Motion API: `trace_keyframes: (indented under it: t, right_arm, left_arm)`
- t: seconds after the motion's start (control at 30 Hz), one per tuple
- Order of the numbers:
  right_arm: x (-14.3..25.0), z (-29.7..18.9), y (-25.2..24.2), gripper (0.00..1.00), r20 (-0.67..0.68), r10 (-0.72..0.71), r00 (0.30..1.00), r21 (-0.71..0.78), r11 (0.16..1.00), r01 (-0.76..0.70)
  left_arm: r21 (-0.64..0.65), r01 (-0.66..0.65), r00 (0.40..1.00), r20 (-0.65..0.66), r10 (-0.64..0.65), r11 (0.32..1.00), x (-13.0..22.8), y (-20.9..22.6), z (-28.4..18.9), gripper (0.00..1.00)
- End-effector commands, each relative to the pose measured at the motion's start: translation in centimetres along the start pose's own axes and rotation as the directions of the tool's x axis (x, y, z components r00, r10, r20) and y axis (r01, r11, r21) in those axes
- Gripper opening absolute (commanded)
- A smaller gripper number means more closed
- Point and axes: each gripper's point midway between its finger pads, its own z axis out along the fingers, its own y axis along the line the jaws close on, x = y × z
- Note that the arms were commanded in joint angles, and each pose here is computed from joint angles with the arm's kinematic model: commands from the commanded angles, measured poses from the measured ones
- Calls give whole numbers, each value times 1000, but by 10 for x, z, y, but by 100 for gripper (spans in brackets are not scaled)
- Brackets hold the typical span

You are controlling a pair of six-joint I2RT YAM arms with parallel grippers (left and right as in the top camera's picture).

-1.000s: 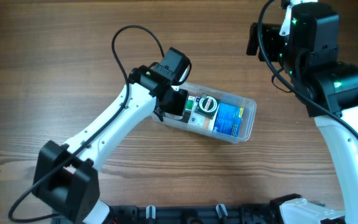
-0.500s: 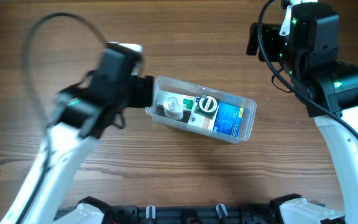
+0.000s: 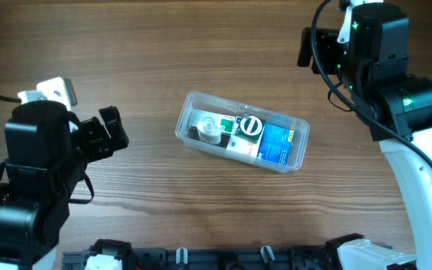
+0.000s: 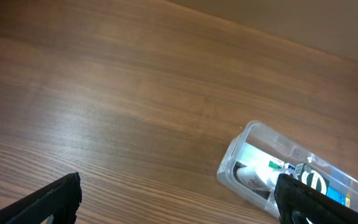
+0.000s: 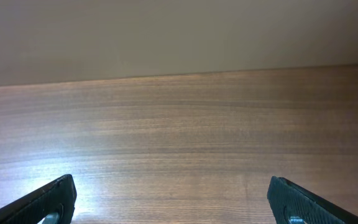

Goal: Pack container

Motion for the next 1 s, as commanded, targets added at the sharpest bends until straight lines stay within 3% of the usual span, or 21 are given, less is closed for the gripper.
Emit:
trace_keyframes:
  t: [0.0,0.7,0.87,0.97]
  right_arm:
    - [-2,-2,1,100,6,-8,1000,-11,1000,8]
    - [-3,-3,0,100,10,-11,1000,-11,1000,11]
    - [-20,-41,-17,100,100,-192,976,66,980,186]
    - [-31,-79,-23,100,184,-203,962,72,979,192]
  left_arm:
    - [-8,22,1000,11,-22,1000,-4,2,-1,100]
    - [-8,22,1000,10,-22,1000,-4,2,-1,100]
    - [-8,22,1000,10,-22,1000,-4,2,-1,100]
    - [-9,22,1000,10,-22,1000,-4,2,-1,100]
